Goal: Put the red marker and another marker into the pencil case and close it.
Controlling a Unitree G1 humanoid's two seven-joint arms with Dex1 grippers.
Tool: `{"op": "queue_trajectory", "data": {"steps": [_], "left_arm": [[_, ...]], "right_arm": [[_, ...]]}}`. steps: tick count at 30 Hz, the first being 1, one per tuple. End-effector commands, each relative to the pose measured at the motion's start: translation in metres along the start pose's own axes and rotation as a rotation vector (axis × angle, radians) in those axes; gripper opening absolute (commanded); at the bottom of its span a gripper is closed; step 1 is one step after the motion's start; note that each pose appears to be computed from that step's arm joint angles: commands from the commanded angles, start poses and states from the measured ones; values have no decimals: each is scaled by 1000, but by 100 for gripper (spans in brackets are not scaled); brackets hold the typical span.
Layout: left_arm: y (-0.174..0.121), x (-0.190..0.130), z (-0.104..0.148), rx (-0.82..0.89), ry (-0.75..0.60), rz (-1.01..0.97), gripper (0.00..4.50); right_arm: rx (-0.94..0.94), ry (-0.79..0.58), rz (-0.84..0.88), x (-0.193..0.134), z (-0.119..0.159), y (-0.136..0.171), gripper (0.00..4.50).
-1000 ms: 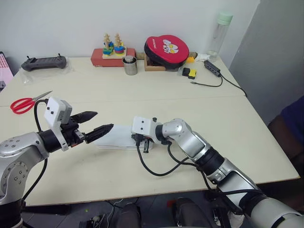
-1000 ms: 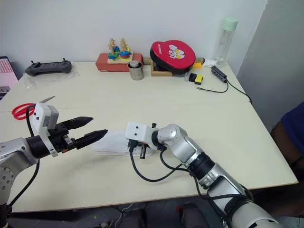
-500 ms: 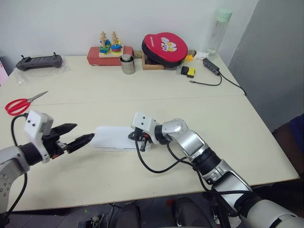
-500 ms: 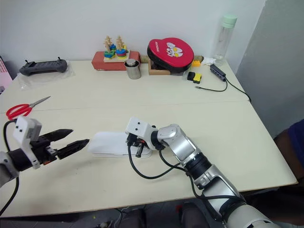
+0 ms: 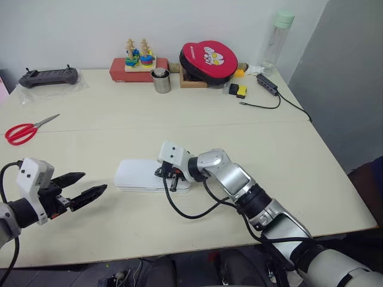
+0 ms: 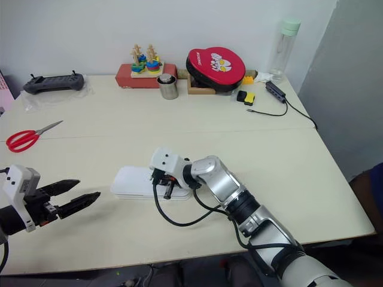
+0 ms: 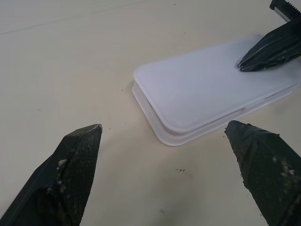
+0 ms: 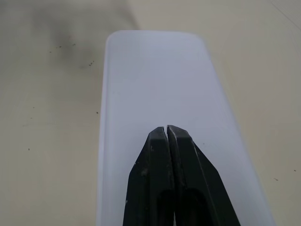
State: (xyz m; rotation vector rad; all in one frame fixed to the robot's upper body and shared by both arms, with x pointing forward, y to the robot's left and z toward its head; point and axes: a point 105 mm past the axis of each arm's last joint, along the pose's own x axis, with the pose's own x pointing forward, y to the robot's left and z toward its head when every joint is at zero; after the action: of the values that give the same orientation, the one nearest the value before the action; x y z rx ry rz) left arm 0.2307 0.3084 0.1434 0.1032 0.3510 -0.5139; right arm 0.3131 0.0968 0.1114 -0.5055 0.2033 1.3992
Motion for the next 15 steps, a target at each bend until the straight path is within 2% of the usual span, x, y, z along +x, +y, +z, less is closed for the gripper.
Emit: {"op": "queue_trajectory", "data": {"steps": [1, 12, 15], "left_arm": [[-6, -1, 14, 45, -35, -10, 450], [-16, 12, 20, 54, -44, -48, 450], [-20, 18, 23, 56, -56, -68, 450]], "right_arm": [[6, 51, 72, 16, -10, 21, 6], [-108, 227, 59, 22, -54, 27, 6], [-59, 173, 62, 22, -48, 29, 6]]}}
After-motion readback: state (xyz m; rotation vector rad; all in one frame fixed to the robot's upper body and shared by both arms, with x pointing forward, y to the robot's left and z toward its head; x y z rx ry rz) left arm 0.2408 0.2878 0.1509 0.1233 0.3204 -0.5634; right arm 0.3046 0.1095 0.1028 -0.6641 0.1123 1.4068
